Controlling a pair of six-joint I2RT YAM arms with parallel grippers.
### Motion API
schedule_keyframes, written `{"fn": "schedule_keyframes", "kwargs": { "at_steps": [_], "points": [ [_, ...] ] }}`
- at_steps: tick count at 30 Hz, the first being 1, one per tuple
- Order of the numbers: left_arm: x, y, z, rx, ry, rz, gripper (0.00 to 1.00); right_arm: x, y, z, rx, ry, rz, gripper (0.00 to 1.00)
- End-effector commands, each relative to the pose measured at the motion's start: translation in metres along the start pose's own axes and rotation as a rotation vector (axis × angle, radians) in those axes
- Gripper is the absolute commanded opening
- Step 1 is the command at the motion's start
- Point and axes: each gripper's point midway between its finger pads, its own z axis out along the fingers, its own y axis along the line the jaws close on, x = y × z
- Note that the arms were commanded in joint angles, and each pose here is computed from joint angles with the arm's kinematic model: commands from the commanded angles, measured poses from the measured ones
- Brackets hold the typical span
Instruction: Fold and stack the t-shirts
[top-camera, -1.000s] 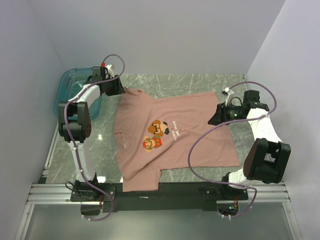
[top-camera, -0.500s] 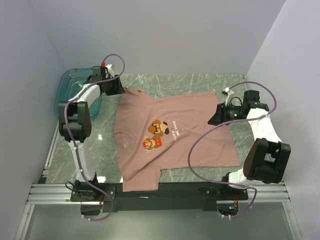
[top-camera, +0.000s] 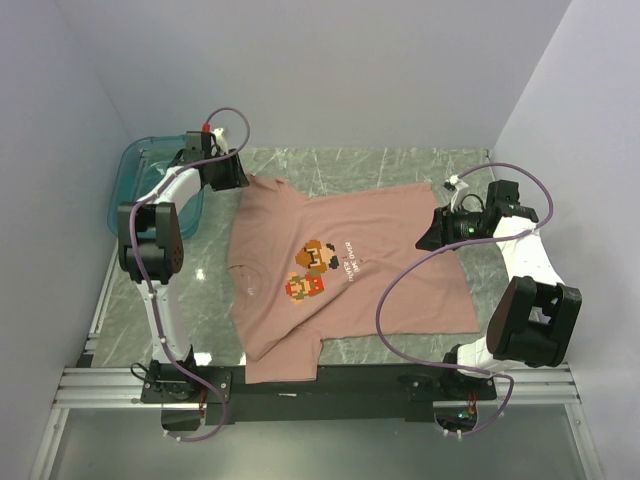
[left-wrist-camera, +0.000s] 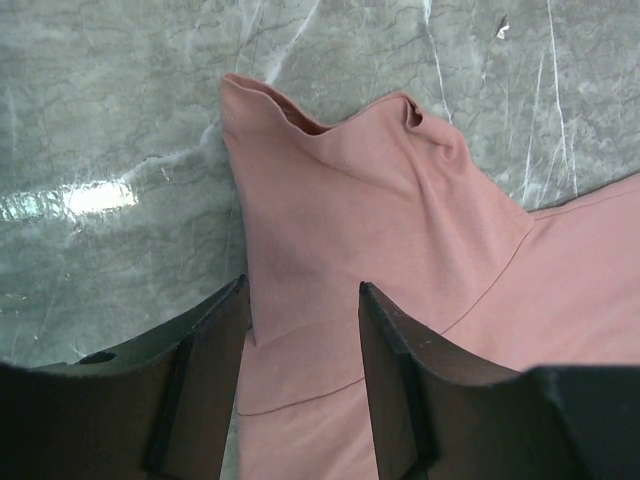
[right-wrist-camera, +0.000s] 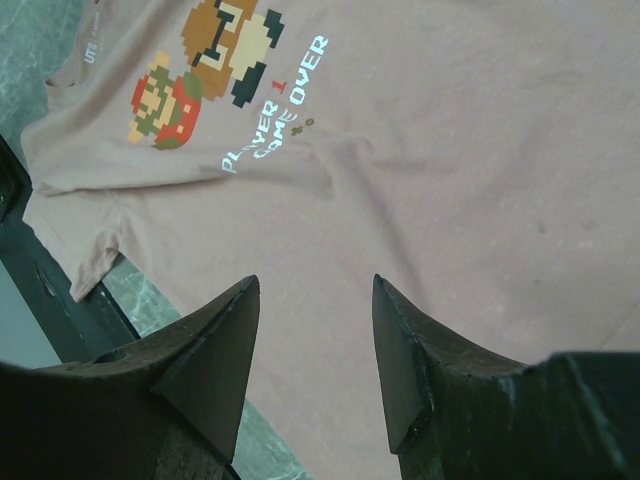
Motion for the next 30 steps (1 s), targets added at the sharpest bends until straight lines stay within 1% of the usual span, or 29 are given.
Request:
{"fn": "schedule_keyframes", "kwargs": {
  "at_steps": [1, 15, 30],
  "points": [
    [-0.017, -0.002, 0.002, 0.005, -0.034, 0.032, 0.53, -0.012, 0.001, -0.004, -0.013, -0.028, -0.026, 0.56],
    [-0.012, 0.005, 0.016, -0.012, -0.007, 0.029, 0.52, -0.011, 0.001, -0.004, -0.016, -0.026, -0.027, 0.56],
    [-0.013, 0.007, 0.018, -0.017, -0.006, 0.037, 0.52, -0.011, 0.001, -0.004, -0.017, -0.024, -0.025, 0.56]
  ]
}}
